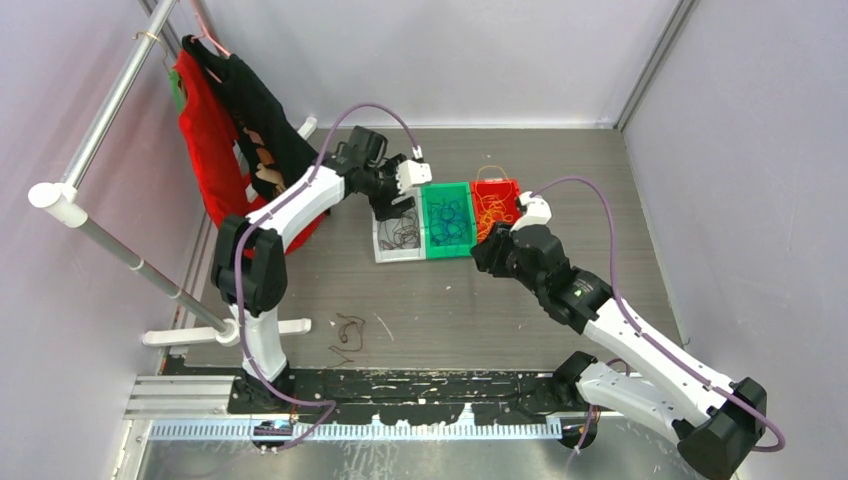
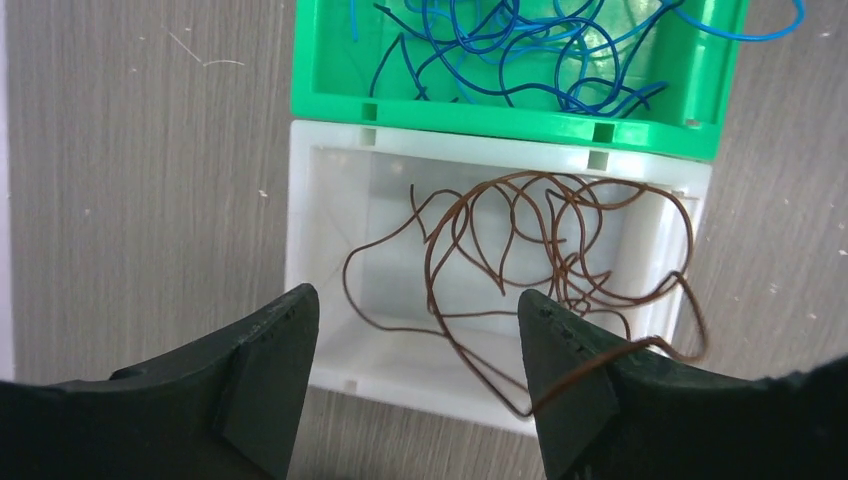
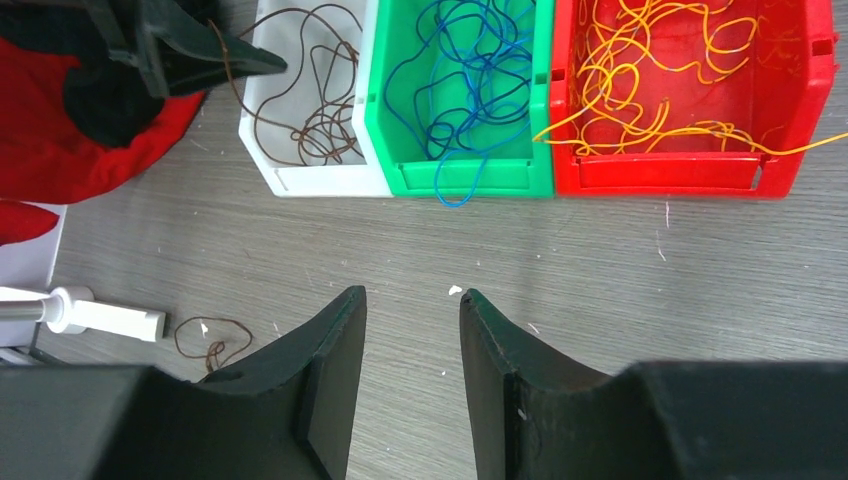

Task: Untangle the cables
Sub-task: Place the cable in the bin.

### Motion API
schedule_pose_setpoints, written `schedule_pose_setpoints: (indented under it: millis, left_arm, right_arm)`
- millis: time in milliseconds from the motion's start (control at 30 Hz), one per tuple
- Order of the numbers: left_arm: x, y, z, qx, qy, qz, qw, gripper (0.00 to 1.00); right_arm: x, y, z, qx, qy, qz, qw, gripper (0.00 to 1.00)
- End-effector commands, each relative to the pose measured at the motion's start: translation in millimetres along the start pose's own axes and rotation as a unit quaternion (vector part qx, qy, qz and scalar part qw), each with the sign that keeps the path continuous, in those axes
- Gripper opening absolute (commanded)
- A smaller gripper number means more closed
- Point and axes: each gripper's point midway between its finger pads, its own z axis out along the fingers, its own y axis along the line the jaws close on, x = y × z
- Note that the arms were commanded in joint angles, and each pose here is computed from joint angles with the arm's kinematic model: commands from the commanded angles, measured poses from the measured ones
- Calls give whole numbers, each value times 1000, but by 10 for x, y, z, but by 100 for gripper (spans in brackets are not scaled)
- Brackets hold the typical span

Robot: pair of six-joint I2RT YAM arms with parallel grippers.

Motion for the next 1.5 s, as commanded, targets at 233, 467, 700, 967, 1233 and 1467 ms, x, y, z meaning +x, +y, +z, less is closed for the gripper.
schedule_pose_setpoints:
  millis: [233,467,700,967,1233,1467]
  left_arm:
    - [-32,-167,-895,97,53,38,993,75]
    - [73,-354,-1039,130,79,38,988,85]
    - [-2,-235,-995,78,56,0,995,83]
    - [-88,-12,-1533,47,-17,-166,985,85]
    - [214,-333,-1911,36,-28,-268,962,86]
    - [422,-820,-1947,55,-47,-307,949,85]
  right_arm:
    - [-259,315,-61,-50,-10,8,999,45]
    - [-254,518,13,-82,15,17,996,48]
    - [-210,784,131,-141,30,29,989,50]
    - [232,1319,395,-229,83,-174,954,55]
    - [584,1464,782,-249,58,-518,816,65]
    - [387,1375,1471,-187,72,-596,778,67]
